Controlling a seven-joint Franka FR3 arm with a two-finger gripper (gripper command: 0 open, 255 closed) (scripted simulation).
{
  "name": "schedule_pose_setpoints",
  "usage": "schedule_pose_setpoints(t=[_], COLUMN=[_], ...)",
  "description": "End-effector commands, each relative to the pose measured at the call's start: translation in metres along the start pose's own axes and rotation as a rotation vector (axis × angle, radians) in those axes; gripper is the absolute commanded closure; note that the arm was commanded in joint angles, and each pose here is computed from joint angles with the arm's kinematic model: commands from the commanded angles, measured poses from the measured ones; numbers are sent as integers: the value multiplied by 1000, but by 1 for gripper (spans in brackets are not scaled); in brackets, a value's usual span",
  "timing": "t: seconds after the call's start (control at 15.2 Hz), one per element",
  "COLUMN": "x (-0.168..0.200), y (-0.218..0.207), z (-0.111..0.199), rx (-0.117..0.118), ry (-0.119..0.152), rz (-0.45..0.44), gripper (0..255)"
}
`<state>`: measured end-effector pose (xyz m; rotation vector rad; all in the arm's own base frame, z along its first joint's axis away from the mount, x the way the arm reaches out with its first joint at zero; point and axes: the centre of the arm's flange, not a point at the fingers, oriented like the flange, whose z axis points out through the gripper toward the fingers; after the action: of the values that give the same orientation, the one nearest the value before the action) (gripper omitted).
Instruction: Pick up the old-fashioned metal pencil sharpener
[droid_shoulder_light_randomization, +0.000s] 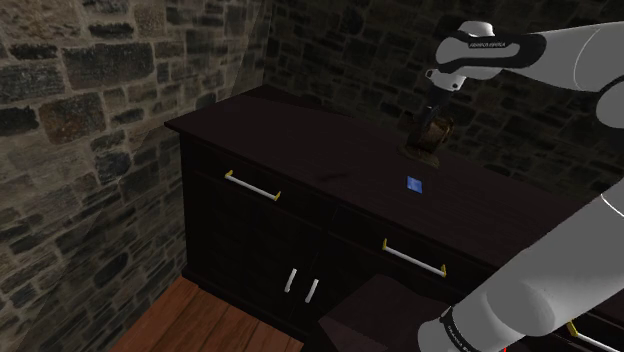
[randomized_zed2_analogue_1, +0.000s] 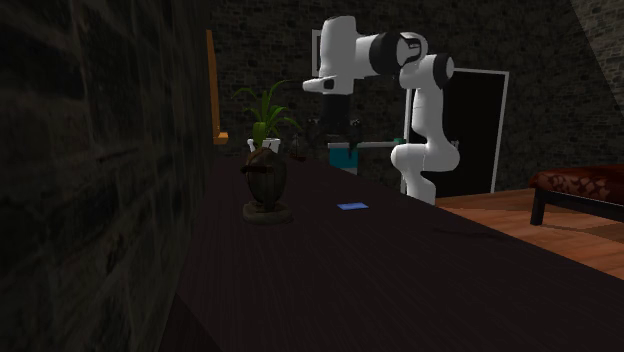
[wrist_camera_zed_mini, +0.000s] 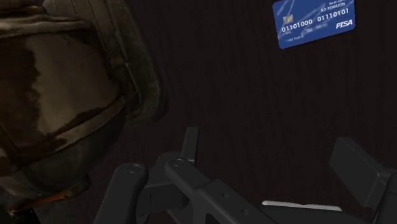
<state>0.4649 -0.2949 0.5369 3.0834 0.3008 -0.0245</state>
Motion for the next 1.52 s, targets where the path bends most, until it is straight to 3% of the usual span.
schedule_pose_setpoints(t=[0.0,0.79,1.39,1.45], x=[10,64,65,65], y=[23,159,157,158], z=[-2,-4,36,37], rx=[-7,-43,-43,-43], ry=[8,53,53,53], rz=[-6,-31,-31,-32], gripper=[0,0,0,255])
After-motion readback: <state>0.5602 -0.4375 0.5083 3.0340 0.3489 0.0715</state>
